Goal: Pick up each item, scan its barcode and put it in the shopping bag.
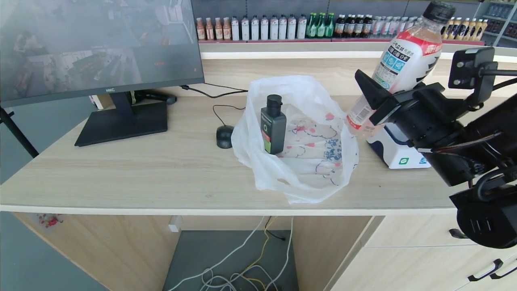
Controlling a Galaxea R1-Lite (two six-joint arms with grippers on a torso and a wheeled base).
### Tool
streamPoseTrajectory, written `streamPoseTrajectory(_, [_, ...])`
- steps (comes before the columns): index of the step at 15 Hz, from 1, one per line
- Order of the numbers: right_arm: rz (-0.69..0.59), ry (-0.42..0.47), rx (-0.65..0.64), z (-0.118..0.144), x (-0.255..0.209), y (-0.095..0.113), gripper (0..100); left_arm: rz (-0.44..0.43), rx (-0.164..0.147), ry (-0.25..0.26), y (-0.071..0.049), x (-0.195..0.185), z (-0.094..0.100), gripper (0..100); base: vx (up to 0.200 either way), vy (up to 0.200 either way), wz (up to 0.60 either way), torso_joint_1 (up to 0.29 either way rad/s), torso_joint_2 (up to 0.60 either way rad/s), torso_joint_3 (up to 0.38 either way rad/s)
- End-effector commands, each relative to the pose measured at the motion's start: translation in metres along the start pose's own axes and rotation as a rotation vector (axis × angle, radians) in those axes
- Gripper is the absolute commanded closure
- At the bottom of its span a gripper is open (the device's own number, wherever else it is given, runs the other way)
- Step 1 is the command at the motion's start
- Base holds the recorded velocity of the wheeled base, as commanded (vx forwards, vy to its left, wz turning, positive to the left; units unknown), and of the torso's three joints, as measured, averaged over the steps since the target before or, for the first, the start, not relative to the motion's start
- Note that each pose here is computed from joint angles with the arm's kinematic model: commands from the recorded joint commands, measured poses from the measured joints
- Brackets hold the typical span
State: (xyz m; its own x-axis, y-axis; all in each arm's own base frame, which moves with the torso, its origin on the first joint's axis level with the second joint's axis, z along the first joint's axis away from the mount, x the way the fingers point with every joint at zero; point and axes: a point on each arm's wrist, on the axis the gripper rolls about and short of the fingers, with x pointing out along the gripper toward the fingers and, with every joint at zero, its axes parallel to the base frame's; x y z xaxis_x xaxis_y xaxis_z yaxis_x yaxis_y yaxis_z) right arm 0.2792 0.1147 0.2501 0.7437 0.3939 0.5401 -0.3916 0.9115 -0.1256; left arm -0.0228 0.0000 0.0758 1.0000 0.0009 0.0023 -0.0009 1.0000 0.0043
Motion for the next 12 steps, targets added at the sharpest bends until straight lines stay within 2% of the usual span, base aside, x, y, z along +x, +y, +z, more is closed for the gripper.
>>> streamPoseTrajectory(1, [0.027, 0.006, 0.015, -0.010, 0.009, 0.010, 100, 0.001, 0.000, -0.001, 0.000, 0.000, 0.000, 0, 0.000, 0.000, 0.00, 0.000, 0.00, 0.000])
streamPoseTrajectory(2, [0.052, 0.024, 0.032, -0.019, 0.012, 0.020, 100, 0.001, 0.000, -0.001, 0.000, 0.000, 0.000, 0, 0.000, 0.000, 0.00, 0.000, 0.00, 0.000])
streamPoseTrajectory(4, [0.062, 0.039, 0.038, -0.032, 0.017, 0.024, 100, 0.001, 0.000, -0.001, 0.000, 0.000, 0.000, 0, 0.000, 0.000, 0.00, 0.000, 0.00, 0.000])
streamPoseTrajectory(12, [0.060, 0.063, 0.039, -0.070, 0.039, 0.027, 100, 0.001, 0.000, -0.001, 0.000, 0.000, 0.000, 0, 0.000, 0.000, 0.00, 0.000, 0.00, 0.000])
